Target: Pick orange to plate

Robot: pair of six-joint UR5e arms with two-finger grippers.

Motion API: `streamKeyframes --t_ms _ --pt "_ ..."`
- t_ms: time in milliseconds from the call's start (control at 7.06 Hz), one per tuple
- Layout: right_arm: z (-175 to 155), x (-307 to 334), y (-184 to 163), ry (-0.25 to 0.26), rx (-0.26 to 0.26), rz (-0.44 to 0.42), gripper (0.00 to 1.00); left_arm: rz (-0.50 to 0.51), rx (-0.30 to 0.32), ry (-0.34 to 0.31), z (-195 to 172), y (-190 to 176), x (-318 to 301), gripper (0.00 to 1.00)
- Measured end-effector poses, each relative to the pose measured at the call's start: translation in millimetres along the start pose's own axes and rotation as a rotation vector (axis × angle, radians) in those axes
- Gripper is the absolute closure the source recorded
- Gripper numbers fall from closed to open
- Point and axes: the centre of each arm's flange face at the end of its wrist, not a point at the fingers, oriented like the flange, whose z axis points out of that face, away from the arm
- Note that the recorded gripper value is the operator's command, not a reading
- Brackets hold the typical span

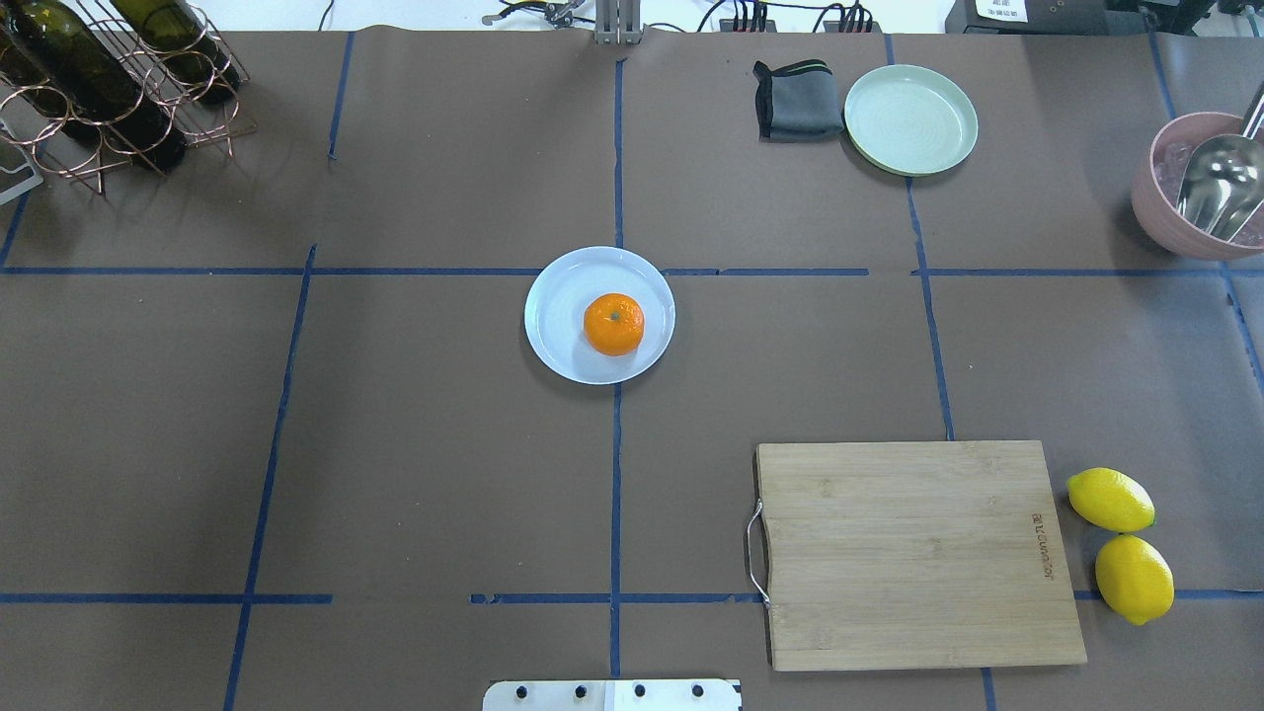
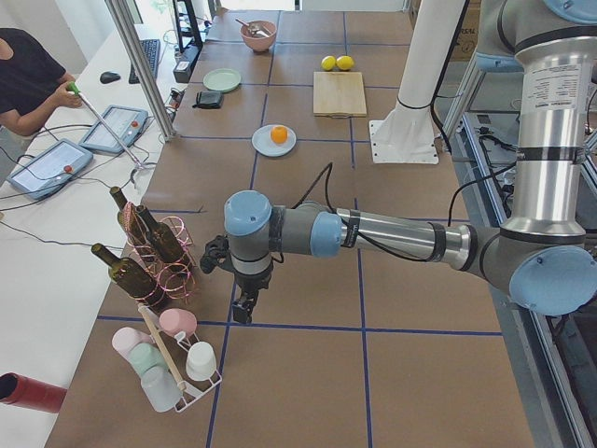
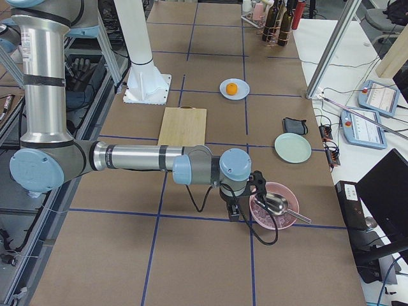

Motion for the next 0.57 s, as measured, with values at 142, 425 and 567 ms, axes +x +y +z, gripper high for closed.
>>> streamKeyframes --t_ms 142,425,567 --pt "-0.2 0.0 0.4 0.0 0.0 0.003 0.0 0.0 0.0 0.0 0.4 1.2 -0.3 0.0" --pt "0.9 1.0 1.2 -0.002 -0.002 0.01 0.0 -0.001 0.001 0.001 1.5 3.5 -1.0 0.0" --pt "2.3 2.1 1.6 -0.003 -0.005 0.014 0.0 -0.001 0.001 0.001 1.6 3.5 -1.1 0.0"
